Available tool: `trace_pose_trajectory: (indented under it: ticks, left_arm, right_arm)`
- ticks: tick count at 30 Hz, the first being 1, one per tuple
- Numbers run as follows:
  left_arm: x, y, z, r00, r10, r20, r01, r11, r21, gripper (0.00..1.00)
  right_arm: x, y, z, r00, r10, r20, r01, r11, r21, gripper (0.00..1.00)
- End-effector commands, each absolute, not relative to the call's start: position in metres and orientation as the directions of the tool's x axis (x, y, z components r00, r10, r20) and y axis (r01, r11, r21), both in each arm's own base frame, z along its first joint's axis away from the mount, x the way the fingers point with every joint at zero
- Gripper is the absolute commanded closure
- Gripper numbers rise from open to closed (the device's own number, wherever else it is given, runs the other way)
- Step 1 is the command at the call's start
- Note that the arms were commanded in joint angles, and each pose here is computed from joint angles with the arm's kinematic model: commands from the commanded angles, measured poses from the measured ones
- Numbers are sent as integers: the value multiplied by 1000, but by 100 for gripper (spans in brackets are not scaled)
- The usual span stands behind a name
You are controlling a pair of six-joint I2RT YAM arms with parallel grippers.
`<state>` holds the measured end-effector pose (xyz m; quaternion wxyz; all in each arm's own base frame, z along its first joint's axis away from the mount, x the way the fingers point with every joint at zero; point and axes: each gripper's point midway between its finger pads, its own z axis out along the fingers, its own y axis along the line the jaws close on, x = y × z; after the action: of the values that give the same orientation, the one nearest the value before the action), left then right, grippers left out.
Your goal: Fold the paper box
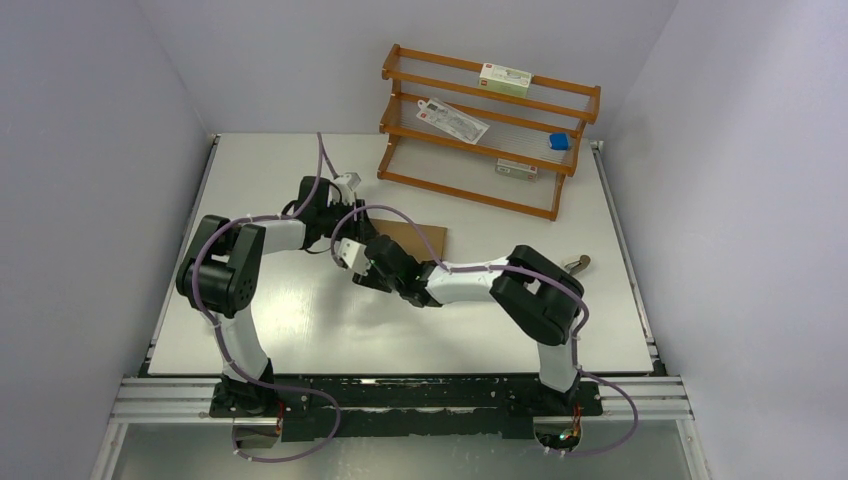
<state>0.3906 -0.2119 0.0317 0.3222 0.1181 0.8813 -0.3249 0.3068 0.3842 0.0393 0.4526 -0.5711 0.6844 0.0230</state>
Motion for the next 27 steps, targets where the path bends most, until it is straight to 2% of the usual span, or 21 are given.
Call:
trace_pose_trajectory:
  ticks: [1, 8, 14, 23, 27]
  left_arm:
    - [359, -196, -6, -840, 79, -537, 367, 811, -455, 44]
    - [359, -193, -7, -837, 87, -540, 369, 819, -440, 43]
    - [359, -195, -6, -835, 88, -544, 378, 809, -449, 42]
    - [357, -198, -7, -838, 91, -537, 384, 797, -465, 42]
    - [357, -199, -7, -839, 88, -537, 384, 796, -468, 42]
  right_arm:
    - [298, 357, 39, -18, -805, -593, -815, 355, -457, 44]
    - [290, 329, 54, -99, -787, -609, -815, 416, -405, 39]
    - [303, 290, 56, -198, -750, -631, -775, 514, -368, 39]
    - [303, 272, 22, -242, -796, -555, -771, 505, -389, 40]
    - [299, 281, 30, -220, -783, -582, -784, 497, -371, 41]
